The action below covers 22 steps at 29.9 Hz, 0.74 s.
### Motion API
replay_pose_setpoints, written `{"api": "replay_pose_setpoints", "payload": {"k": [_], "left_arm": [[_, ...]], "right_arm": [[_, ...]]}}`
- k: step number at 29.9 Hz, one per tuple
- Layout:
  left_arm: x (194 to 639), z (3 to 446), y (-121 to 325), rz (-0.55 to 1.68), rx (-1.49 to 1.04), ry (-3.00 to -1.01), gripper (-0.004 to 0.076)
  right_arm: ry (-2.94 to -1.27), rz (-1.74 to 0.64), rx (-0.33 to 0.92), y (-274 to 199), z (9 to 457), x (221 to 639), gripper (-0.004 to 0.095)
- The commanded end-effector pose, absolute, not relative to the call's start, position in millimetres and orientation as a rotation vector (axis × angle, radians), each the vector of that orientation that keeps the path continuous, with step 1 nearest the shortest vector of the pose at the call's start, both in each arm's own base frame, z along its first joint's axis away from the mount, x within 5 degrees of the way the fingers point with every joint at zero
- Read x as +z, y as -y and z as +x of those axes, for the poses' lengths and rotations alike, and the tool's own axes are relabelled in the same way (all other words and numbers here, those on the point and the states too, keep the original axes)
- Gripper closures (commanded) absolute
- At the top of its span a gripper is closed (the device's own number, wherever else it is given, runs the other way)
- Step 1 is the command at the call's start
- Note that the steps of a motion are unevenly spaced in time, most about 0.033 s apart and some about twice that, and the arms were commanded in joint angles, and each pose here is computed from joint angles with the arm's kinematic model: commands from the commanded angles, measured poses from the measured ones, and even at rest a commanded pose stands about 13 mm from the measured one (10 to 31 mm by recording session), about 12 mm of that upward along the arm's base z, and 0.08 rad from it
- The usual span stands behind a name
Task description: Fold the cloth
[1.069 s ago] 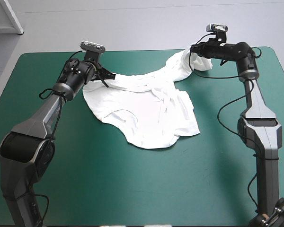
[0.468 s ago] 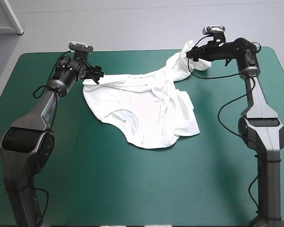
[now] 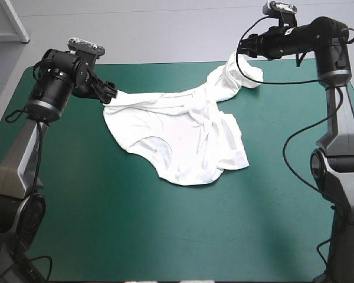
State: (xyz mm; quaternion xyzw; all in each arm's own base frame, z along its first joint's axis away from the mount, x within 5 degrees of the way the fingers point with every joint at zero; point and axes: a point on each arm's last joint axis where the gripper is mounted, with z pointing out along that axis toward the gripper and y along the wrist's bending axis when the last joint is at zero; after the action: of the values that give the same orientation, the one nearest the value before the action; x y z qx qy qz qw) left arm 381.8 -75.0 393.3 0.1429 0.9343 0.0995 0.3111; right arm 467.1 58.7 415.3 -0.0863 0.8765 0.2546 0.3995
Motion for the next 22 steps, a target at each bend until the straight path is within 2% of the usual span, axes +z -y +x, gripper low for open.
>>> {"api": "replay_pose_setpoints", "payload": {"k": [1,4,8,18,22], "left_arm": [[423,354,70,0.406,0.246,-2.445,0.0068],[424,346,71,0.408,0.207,-2.453,0.0119],[419,342,74,0.442,0.165,-2.457,0.0178],[402,378,84,0.424,0.127,-2.239,0.0182],[383,405,73,0.309,0.081,-2.21,0.0179]], "right_arm": [[-2.118,-0.256,0.566,-64,419,470,0.0344],[-2.197,-0.271,0.474,-66,394,468,0.0345],[-2.275,-0.309,0.467,-71,363,459,0.0345],[-2.533,-0.402,0.496,-91,305,394,0.0345],[-2.642,-0.474,0.479,-102,287,363,0.0345]]}}
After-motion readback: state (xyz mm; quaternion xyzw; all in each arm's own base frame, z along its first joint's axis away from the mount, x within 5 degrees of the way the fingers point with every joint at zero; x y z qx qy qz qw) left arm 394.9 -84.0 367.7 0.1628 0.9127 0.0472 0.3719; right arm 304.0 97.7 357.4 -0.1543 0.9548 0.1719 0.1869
